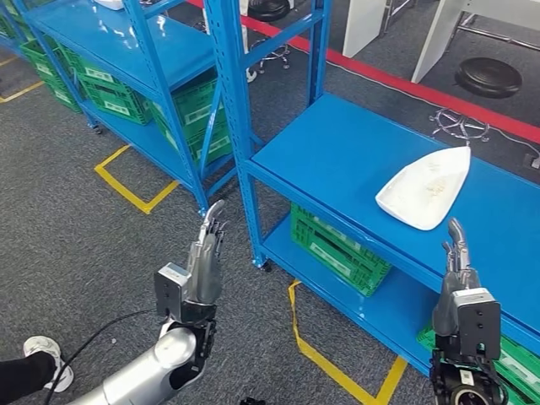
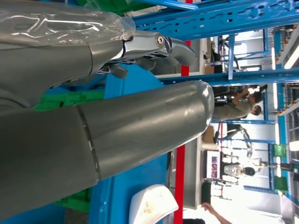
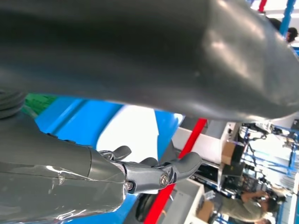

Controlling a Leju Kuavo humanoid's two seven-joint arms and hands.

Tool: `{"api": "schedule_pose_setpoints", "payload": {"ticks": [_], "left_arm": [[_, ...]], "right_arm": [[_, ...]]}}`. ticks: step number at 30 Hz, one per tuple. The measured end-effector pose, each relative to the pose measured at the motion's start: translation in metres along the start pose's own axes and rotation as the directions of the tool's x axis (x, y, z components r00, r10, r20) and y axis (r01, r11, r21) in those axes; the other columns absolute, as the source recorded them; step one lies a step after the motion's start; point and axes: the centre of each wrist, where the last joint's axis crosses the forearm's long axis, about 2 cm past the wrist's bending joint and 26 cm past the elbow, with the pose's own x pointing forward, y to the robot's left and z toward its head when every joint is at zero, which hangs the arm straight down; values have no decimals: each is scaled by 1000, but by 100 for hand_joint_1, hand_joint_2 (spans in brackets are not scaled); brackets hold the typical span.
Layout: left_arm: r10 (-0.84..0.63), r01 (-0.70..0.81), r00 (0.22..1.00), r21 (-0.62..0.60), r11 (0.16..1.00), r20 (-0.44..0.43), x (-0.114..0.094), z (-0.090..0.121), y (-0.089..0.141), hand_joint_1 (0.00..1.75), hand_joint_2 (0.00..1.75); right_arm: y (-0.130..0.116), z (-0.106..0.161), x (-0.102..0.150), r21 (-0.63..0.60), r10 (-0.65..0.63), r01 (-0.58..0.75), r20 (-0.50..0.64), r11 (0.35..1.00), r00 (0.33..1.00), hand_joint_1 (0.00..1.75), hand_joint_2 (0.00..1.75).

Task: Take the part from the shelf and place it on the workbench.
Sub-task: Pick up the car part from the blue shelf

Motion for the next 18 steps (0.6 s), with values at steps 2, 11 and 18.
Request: {"api": "schedule_pose_setpoints", "payload": {"ticks": [2,11,18], "left_arm": [[0,0,1000,0,1000,0,0,0,0,0,0],[4,-4,1000,1,1000,4,1,-1,-1,0,0],[10,-10,1000,2,1000,0,1,0,-1,0,0]], "right_arm": [[0,-1,0,0,0,0,1,1000,1000,0,0],[-1,-2,0,-9,8,-8,4,1000,1000,0,0],[-9,-2,-1,-67,56,-57,-22,996,998,0,0]]}}
